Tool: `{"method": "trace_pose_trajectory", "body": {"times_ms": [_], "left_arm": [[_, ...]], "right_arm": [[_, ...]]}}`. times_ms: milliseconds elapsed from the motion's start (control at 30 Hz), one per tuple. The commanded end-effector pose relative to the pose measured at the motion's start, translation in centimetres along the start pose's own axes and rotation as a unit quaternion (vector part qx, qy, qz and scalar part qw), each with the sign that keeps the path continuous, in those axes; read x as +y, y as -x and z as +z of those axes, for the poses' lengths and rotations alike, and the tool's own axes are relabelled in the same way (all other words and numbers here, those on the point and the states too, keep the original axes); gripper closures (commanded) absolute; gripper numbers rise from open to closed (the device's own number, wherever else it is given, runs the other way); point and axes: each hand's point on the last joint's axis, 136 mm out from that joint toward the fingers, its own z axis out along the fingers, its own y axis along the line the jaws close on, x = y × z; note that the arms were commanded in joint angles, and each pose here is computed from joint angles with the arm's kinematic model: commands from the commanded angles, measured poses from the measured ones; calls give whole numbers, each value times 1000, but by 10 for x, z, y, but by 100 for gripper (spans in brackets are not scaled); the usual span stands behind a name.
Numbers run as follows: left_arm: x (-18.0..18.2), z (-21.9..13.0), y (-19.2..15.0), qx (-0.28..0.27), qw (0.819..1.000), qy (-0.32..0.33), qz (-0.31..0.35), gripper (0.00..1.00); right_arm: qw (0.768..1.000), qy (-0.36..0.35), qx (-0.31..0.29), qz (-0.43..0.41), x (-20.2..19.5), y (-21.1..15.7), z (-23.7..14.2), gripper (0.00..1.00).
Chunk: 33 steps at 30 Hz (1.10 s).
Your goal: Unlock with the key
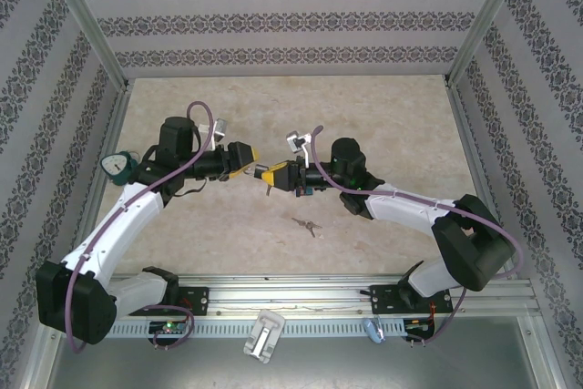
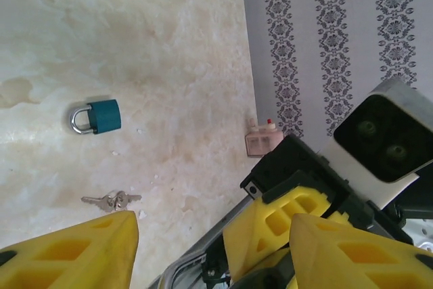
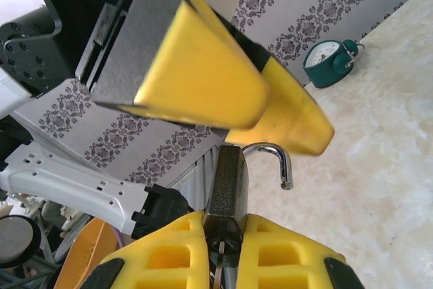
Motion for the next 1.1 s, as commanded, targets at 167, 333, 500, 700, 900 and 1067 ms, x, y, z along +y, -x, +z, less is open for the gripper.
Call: {"method": "trace_pose_trajectory", "body": {"times_ms": [167,333,500,700,900,1067], "left_arm": [[-16,-5,-7,-2,999,-35,24,49],[-14,-14,3,-35,998,1,45,40],[-26,-18,18,-60,996,1,62,39],[-44,-13,24,-52,995,-44,66,39],[-41,-3,9,-14,997,-44,61,41],[-26,-2,-2,0,998,-16,54,45]], "right_arm": [[998,-8,-51,-21,0,27,-5,97],[999,3,-41,-20,4,24,-3,98],[999,15,-26,-19,8,17,1,98],[999,24,-14,-18,11,9,5,98],[999,22,-25,-22,10,14,5,98],[999,8,-45,-24,5,23,-2,98]]}}
